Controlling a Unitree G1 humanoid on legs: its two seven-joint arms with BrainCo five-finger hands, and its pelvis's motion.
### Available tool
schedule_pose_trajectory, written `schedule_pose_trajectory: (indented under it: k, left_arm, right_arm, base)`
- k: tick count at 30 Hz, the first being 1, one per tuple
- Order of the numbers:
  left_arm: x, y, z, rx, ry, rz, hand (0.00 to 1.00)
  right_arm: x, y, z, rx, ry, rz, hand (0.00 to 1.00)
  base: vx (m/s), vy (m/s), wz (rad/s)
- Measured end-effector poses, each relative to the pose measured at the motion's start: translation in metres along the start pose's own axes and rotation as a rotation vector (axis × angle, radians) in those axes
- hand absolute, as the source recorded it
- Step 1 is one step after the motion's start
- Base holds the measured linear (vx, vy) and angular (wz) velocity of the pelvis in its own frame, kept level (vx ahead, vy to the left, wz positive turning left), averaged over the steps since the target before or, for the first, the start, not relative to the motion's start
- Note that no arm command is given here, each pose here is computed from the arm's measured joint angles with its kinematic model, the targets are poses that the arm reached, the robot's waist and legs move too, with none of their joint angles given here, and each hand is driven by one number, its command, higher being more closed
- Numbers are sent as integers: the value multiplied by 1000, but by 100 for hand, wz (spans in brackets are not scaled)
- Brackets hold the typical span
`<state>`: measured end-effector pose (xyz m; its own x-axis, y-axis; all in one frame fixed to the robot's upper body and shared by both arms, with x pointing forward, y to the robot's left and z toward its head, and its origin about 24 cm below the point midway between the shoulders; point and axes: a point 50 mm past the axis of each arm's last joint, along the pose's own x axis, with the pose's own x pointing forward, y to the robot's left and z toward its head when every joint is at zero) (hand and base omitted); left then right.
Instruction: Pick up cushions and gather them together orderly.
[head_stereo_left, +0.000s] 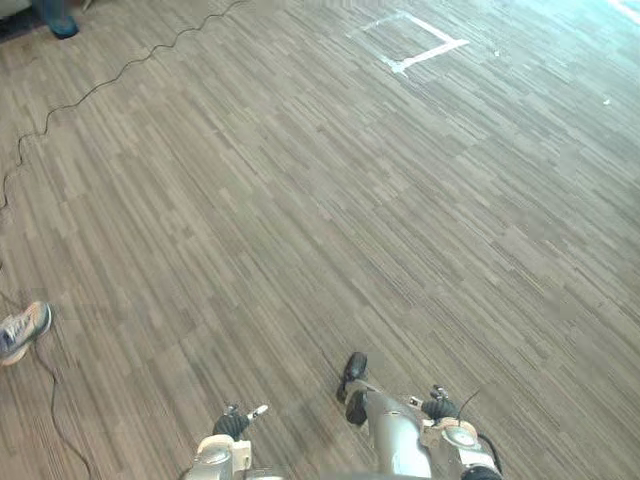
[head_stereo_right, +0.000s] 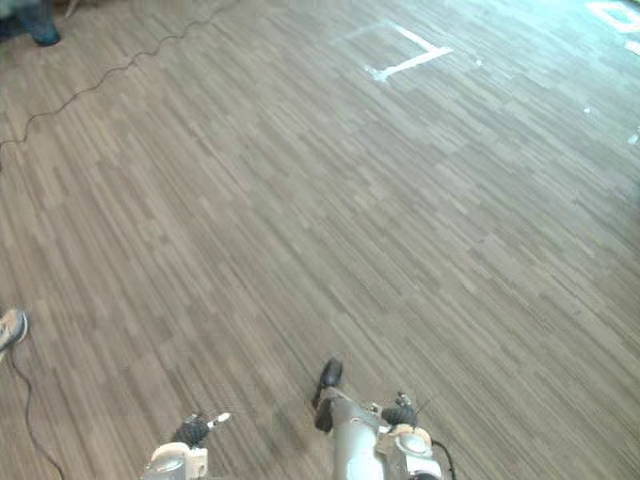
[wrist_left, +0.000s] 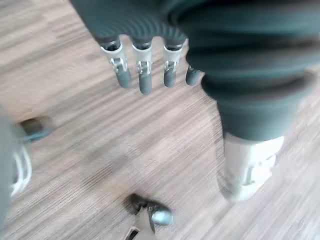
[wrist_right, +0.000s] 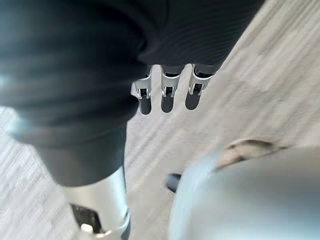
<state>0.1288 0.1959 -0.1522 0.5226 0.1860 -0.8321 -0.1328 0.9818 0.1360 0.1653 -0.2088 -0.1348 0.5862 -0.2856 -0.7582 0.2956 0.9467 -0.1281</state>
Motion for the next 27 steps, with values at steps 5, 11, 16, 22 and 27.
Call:
schedule_pose_trajectory:
  k: [5,11,16,22,27]
  left_arm:
    - [1,-2,14,-74,-59,2,0]
    - [-1,1,22,-183,-123,21,0]
    - [-2,9,10,-196,-82,43,0]
    - [-2,15,1,-184,-30,60,0]
    - [-4,14,-8,-167,-3,59,0]
  right_arm:
    - [-4,8,-15,12,57,9,0]
    - [-6,12,-16,23,53,19,0]
    - [-15,3,-47,15,134,-6,0]
    - [-16,10,-45,4,120,29,0]
    - [-12,9,-29,-23,58,45,0]
  base:
    - [584,-94,-70]
    - [462,132,-135]
    - [542,334,-86]
    - [566,254,-54]
    - [465,64,-44]
